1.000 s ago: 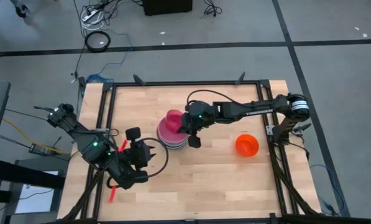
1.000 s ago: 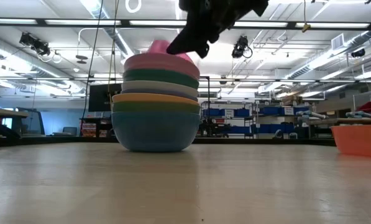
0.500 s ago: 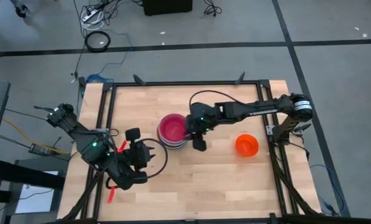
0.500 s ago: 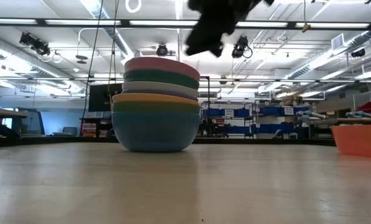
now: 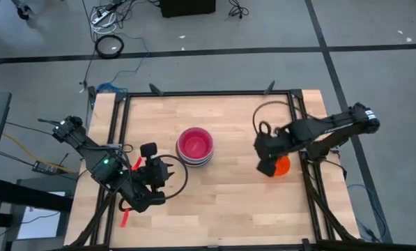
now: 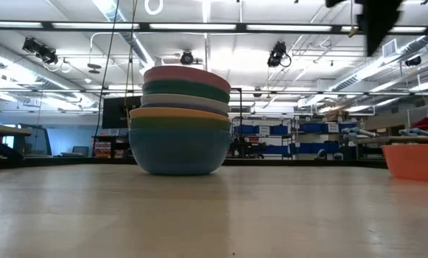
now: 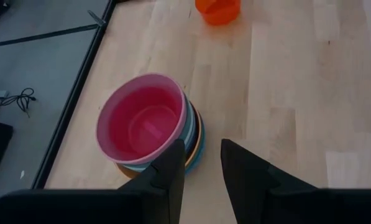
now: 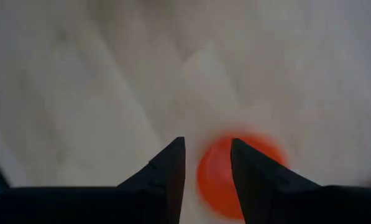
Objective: Nest bowls inside each other
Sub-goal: Stack the orange bowl on top of the red bowl
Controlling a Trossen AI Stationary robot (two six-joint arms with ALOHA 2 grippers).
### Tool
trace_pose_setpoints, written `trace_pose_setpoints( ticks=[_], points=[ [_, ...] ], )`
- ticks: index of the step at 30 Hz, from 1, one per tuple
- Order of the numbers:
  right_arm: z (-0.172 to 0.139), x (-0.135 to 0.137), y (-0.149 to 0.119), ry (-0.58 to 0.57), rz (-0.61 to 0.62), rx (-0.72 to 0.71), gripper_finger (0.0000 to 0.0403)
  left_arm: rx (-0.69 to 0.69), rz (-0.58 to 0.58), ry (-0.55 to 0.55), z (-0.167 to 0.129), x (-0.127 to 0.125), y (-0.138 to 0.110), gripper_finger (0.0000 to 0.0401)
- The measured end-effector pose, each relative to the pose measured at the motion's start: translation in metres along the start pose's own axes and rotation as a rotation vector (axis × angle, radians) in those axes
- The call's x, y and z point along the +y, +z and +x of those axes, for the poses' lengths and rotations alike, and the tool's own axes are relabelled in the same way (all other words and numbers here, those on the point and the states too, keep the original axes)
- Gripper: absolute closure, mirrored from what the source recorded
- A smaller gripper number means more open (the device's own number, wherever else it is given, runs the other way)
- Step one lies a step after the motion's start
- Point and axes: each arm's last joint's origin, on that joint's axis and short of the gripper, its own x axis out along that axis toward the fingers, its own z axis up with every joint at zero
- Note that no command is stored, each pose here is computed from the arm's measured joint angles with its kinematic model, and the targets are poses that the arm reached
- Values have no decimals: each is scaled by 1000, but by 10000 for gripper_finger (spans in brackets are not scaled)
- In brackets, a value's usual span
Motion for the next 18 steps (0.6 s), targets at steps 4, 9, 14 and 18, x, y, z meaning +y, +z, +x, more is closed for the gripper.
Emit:
trace_pose_setpoints(
  ticks=[4,9,14,18],
  points=[
    [19,11,-20,23,25,118,284,-1,-1,0,0,0,0,288],
    [47,19,-40,21,48,153,284,-2,-4,-2,0,0,0,288],
    [71,15,-56,-44,63,163,284,-2,-5,-1,0,0,0,288],
    [92,6,-68,-97,58,197,283,-2,-7,-2,0,0,0,288]
  ],
)
